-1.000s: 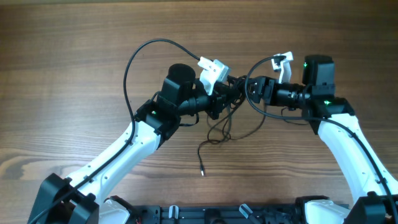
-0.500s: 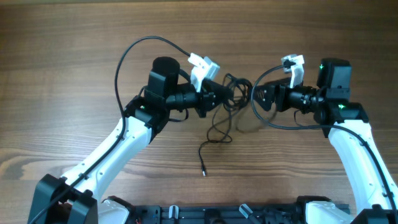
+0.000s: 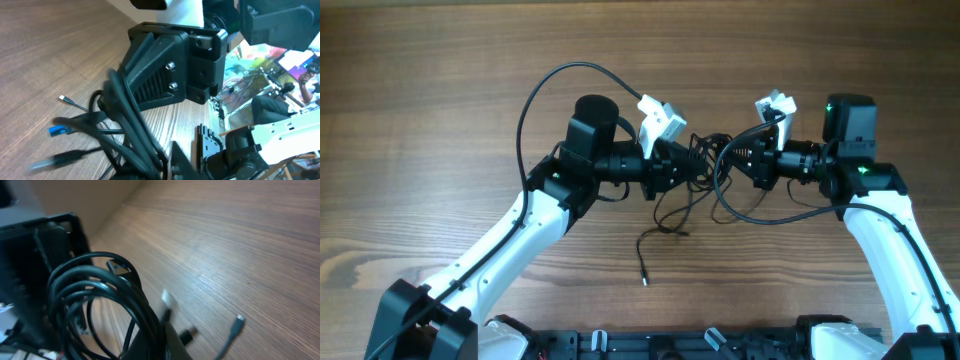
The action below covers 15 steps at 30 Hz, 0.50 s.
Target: Untangle cables
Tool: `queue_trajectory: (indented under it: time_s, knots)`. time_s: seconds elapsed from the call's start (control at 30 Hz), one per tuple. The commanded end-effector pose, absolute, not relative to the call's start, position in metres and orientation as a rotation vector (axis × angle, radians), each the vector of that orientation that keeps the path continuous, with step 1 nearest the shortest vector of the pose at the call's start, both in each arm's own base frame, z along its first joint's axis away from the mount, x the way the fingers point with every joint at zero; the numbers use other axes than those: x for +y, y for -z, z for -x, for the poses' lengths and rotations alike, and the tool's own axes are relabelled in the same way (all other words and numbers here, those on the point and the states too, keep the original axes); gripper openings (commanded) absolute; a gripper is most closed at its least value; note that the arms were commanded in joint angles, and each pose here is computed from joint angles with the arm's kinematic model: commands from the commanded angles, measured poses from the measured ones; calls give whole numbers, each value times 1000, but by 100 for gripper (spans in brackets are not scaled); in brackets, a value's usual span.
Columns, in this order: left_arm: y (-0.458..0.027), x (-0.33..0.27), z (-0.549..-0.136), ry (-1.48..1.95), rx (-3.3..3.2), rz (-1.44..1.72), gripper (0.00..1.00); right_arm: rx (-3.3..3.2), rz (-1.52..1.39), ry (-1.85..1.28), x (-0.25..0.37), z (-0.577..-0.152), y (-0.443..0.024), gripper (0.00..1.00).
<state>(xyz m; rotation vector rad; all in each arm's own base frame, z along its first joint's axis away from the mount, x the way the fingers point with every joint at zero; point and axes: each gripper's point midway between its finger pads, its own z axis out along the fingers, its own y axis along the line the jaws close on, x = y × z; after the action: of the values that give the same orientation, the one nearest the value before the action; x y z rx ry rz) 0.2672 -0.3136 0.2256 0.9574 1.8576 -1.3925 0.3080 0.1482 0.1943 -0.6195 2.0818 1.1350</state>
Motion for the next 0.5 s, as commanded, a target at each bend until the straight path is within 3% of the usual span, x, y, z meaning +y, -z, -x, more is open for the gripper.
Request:
queue_trajectory:
  time_s: [0.0,0.17,0.2,0.27,0.37,0.47]
  knots:
    - [-224,-311,-270,1369,1852,-956,45,2173,537,-1031,137,-320,-178,4]
    - [-222,-295,-294,1333,1930,-806,76,2188,527,-992,133,-322,-175,4]
    - [-221,-291,-301,1326,1962,-742,79,2188,527,-992,133,-322,-175,5]
    - [-219,-284,-312,1314,2013,-632,77,2188,528,-992,133,-322,-175,4]
    - [-219,-281,-322,1300,2043,-528,61,2188,528,-992,133,-322,-175,4]
    - [-219,-282,-325,1277,2044,-506,58,2188,529,-992,133,-322,-175,4]
